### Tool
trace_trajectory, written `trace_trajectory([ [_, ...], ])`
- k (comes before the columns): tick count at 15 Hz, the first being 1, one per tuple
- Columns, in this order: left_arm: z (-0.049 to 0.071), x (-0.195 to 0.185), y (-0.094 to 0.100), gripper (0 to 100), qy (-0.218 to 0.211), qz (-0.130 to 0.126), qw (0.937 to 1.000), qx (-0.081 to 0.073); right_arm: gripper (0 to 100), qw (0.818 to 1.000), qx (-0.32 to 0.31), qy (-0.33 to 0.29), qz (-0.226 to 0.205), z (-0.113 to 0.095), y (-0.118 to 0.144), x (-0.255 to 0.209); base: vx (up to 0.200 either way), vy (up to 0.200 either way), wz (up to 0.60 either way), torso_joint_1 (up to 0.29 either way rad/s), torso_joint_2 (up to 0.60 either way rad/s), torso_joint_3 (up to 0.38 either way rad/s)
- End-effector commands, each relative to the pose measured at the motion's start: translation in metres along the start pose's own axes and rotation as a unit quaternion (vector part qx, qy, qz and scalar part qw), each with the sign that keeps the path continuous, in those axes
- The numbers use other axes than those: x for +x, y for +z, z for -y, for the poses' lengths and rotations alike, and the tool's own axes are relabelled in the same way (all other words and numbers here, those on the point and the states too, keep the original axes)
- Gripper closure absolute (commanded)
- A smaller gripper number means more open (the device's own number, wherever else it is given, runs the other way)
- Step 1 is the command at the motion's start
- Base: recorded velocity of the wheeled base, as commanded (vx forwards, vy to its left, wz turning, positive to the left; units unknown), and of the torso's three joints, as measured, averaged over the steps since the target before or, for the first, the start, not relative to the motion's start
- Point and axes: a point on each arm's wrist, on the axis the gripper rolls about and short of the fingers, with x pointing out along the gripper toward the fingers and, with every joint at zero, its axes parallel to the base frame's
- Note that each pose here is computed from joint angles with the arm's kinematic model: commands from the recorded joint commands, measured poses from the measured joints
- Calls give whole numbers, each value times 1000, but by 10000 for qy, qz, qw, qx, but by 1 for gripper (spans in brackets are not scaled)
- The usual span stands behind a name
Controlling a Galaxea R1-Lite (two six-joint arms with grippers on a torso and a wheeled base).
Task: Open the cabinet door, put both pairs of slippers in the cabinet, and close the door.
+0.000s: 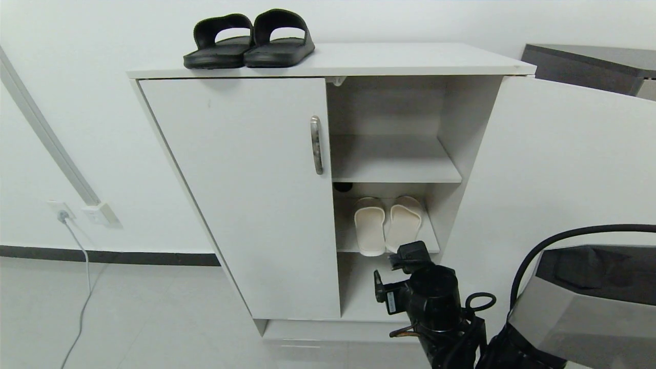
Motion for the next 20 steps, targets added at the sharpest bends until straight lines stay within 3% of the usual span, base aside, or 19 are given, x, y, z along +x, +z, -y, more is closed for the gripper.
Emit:
trace_trajectory([
  [1,0,0,0,100,4,-5,10000,-7,0,10000,-25,16,-25,-1,-2,-1,0,0,0,0,0,0],
  [11,0,0,0,100,4,-5,10000,-7,0,10000,-32,9,-8,1,-5,-2,0,0,0,1,0,6],
  [20,0,0,0,100,4,-5,10000,1,0,10000,-32,-14,-7,1,-7,-1,0,0,0,1,-2,133],
])
